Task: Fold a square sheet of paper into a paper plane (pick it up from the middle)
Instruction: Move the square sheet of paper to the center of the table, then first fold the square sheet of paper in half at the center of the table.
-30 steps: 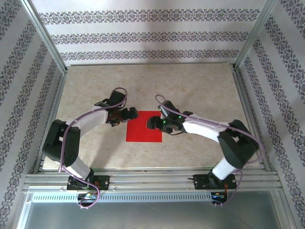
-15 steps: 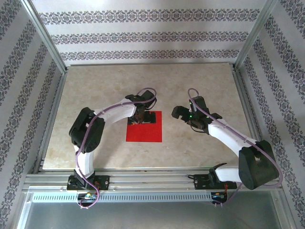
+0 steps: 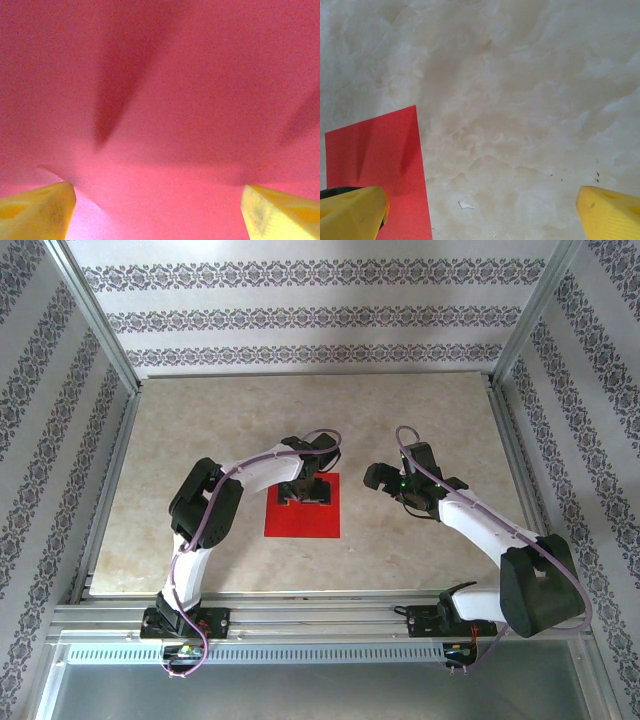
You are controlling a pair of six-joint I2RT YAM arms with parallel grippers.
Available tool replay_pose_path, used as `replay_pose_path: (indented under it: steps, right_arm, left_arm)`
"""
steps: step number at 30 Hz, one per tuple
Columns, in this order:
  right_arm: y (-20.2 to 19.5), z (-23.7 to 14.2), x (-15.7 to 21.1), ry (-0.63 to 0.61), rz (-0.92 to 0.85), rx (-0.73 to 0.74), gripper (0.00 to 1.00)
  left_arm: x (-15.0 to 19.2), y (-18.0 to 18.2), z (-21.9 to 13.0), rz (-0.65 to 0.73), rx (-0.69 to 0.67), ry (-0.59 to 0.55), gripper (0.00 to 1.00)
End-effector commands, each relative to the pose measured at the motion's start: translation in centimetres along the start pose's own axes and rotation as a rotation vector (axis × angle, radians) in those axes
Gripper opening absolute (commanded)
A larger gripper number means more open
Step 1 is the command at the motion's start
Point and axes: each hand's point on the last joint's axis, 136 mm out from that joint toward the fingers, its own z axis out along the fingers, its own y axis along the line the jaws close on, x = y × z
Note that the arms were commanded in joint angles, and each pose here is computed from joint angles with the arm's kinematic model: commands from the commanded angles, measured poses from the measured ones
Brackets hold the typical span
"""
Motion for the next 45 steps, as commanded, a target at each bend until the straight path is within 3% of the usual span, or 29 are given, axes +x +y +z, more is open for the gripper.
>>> replay_pose_path:
  steps: [1, 16, 23, 41, 45]
  right_arm:
    - [-0.1, 0.0, -0.5, -0.012, -0.008, 0.007, 0.98]
    - [-0.3, -0.2, -0.5, -0.014, -0.008, 0.018, 0.97]
    - [-0.1, -0.2, -0.6, -0.016, -0.001, 0.012, 0.97]
    - [-0.1, -0.2, -0.7, -0.025, 0.009, 0.008, 0.97]
    - [-0.1, -0.2, -0.7, -0.024, 0.011, 0.007, 0.96]
  left_arm:
    - [0.6, 0.4, 0.5, 0.003, -0.056, 0.027, 0.84]
    - [2.6, 1.1, 3.5, -0.034, -0.054, 0.086, 0.74]
    - [2.4, 1.3, 3.0, -0.031, -0.059, 0.071, 0.69]
    - [1.3, 1.4, 1.4, -0.014, -0.060, 0.024, 0.68]
    - [1.3, 1.3, 1.6, -0.019, -0.049, 0.025, 0.59]
